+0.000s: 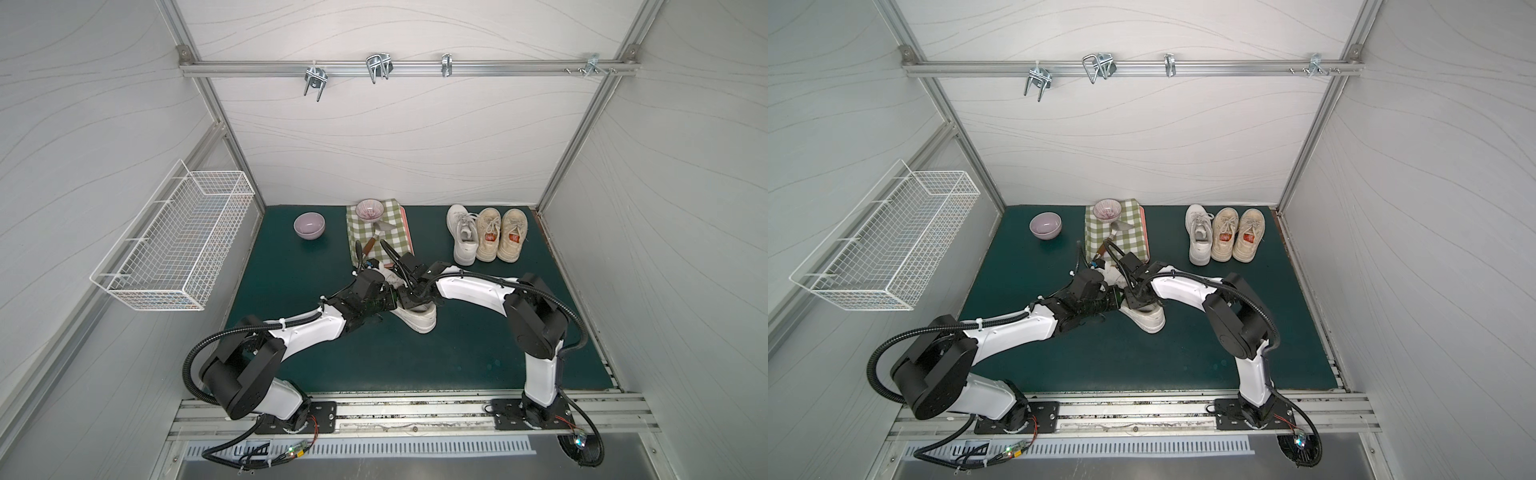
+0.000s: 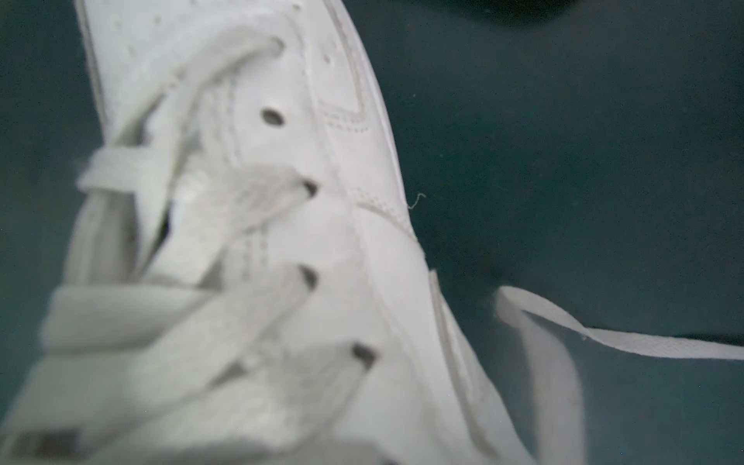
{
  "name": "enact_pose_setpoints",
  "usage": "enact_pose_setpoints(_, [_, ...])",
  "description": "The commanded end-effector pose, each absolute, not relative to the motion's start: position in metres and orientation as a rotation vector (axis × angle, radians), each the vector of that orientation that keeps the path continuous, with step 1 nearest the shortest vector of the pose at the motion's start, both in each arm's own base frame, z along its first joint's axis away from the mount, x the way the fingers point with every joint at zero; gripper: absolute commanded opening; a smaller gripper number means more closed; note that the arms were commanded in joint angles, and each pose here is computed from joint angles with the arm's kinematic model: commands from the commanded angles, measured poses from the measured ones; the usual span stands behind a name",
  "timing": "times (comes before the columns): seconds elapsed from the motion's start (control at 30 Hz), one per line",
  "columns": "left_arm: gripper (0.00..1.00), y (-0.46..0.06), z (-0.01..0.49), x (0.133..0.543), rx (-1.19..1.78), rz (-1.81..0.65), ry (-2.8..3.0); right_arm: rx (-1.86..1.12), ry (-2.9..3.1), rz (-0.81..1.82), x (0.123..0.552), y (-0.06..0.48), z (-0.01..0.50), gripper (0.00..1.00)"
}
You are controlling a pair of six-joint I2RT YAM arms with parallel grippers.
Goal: Remove the insole from the shoe
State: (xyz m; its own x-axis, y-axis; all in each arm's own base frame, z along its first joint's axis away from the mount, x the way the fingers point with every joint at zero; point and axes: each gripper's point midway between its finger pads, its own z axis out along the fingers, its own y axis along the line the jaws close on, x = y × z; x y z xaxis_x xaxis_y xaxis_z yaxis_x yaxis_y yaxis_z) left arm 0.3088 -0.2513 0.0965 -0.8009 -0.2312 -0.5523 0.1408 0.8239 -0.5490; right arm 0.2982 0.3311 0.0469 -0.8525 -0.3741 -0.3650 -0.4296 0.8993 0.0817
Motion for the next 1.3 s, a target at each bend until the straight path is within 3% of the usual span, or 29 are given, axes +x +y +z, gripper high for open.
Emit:
enact_pose_setpoints(0.0, [0.00, -0.255, 0.106, 0.293, -0.006, -0.832, 2.388, -0.550, 2.875, -0.014, 0.292, 0.284, -0.010, 0.18])
enact_pose_setpoints(0.33, [0.00, -0.242, 0.099, 0.292, -0.054, -0.759, 2.408, -0.528, 2.803, 0.150, 0.284, 0.290, 0.022, 0.00])
enact_pose_setpoints(0.9, [0.00, -0.214, 0.085, 0.295, -0.158, -0.616, 2.447, -0.519, 2.693, 0.442, 0.244, 0.314, 0.076, 0.00])
enact_pose_setpoints(1.27, [0.00, -0.206, 0.076, 0.294, -0.177, -0.568, 2.460, -0.566, 2.540, 0.852, 0.229, 0.344, 0.121, 0.00])
